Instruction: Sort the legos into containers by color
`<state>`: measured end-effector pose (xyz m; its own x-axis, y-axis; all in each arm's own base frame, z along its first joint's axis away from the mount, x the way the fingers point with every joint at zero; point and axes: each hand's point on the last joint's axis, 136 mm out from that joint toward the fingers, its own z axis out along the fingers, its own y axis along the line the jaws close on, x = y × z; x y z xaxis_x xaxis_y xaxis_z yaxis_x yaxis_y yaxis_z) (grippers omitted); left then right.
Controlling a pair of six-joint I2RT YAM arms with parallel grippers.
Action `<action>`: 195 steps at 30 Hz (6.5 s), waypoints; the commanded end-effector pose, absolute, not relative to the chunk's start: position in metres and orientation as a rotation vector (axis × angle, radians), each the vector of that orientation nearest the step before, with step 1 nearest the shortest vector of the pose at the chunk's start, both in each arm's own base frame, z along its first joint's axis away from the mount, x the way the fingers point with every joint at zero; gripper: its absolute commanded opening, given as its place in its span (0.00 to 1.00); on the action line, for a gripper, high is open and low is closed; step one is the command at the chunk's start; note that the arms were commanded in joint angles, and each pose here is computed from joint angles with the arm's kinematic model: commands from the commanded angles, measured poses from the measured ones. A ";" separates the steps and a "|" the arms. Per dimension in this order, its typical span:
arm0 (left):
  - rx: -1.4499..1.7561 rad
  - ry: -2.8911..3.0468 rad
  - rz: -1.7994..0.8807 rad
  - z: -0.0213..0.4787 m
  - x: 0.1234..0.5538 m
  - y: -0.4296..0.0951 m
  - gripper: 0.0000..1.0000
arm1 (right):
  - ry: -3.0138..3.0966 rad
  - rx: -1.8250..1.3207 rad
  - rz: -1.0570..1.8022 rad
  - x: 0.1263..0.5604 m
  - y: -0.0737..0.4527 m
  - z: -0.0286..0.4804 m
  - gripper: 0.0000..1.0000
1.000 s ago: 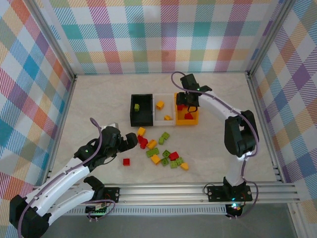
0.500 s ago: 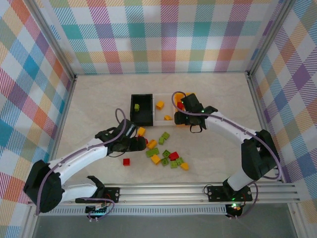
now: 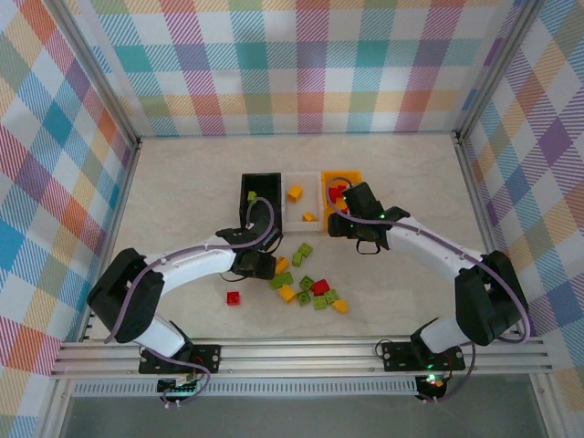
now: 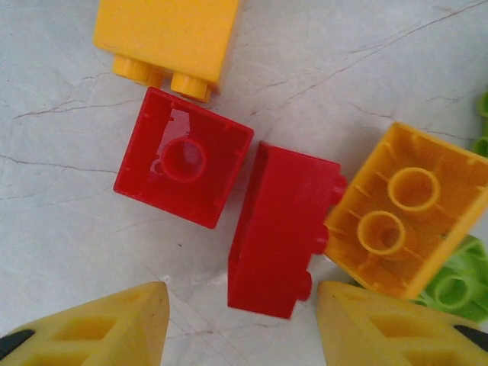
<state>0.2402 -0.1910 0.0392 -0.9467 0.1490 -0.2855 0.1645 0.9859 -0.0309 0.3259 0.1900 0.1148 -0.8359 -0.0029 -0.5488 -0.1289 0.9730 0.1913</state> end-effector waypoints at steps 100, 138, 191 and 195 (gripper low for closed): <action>-0.089 2.415 -0.586 0.164 0.227 -0.182 1.00 | 2.909 -0.381 0.365 0.147 0.188 0.047 0.68; -0.162 2.466 -0.482 0.135 0.225 -0.162 1.00 | 2.743 -0.557 0.383 0.162 0.215 0.099 0.26; -0.232 2.486 -0.514 0.130 0.213 -0.146 1.00 | 2.692 -0.409 0.514 0.255 0.305 0.067 0.70; -0.231 2.496 -0.516 0.127 0.213 -0.147 1.00 | 2.670 -0.264 0.547 0.263 0.311 0.064 0.71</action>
<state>0.2124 -0.1490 0.1241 -0.8158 -0.2762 -0.5081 -0.0478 0.9078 -0.4166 0.2551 0.2983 0.0623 -0.8927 -0.2098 -0.3988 -0.3304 0.9065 0.2629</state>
